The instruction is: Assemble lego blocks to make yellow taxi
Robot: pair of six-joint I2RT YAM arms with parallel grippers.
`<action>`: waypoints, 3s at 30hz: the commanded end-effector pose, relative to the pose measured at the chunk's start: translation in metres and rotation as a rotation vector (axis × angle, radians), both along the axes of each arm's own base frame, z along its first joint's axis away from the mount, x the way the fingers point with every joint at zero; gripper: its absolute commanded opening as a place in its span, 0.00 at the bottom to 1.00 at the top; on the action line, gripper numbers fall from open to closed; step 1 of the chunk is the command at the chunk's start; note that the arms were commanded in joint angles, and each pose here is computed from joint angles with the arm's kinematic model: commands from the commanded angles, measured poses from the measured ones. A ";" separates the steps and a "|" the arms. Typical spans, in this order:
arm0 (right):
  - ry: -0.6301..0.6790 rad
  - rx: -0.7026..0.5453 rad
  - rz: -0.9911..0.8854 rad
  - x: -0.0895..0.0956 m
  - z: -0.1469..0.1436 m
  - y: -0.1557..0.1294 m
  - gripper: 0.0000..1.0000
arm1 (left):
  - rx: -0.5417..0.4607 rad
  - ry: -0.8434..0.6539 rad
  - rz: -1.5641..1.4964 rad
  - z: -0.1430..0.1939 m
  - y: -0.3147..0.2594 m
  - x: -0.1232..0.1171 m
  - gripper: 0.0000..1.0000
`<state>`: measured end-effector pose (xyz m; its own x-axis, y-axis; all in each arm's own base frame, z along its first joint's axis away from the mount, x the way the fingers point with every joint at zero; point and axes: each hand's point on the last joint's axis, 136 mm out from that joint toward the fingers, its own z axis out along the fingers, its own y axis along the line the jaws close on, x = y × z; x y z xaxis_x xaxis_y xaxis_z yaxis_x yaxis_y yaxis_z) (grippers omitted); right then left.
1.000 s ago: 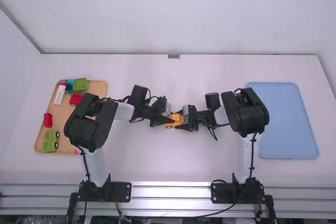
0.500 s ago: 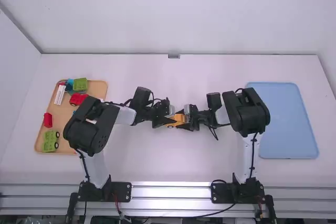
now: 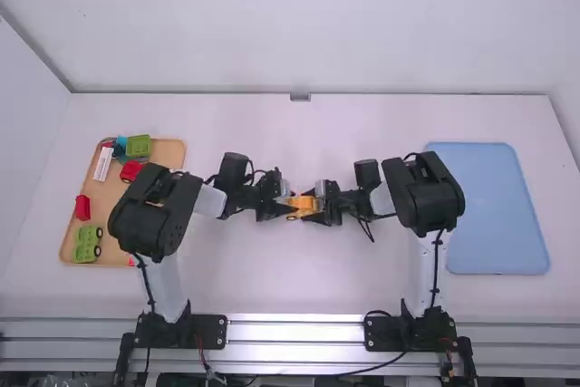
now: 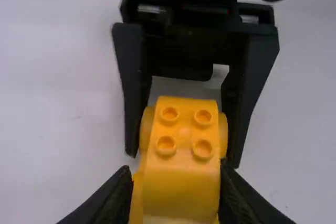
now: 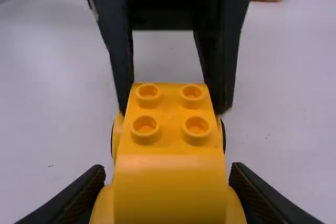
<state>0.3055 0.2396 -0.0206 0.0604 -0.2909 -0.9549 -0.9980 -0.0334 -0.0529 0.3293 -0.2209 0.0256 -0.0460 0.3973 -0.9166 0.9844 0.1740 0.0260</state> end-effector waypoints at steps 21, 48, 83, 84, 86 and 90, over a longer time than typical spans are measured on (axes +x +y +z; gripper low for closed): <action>0.154 -0.752 -0.842 0.066 0.040 -0.204 0.38 | 0.038 -0.039 0.565 0.056 0.120 0.060 0.99; 0.415 -0.400 -1.644 0.079 0.018 -0.432 0.73 | 0.052 0.066 0.851 0.050 0.141 0.081 0.99; -0.006 -0.429 -1.417 0.033 0.207 -0.237 0.87 | 0.005 -0.130 1.180 0.187 0.162 -0.029 0.87; -0.007 -0.407 -1.429 0.031 0.208 -0.237 0.86 | -0.012 -0.113 1.188 0.184 0.165 -0.032 0.86; -0.010 -0.371 -1.446 0.029 0.210 -0.237 0.83 | -0.040 -0.086 1.201 0.178 0.169 -0.036 0.83; -0.015 -0.267 -1.491 0.022 0.214 -0.237 0.76 | -0.082 -0.047 1.298 0.160 0.193 -0.045 0.75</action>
<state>0.3330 0.0040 0.1924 -0.4357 -0.3172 -0.8424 -0.1675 0.9481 -0.2704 0.2885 -0.0331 0.1909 -0.3191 0.0980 -0.9426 0.1227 0.9905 0.0615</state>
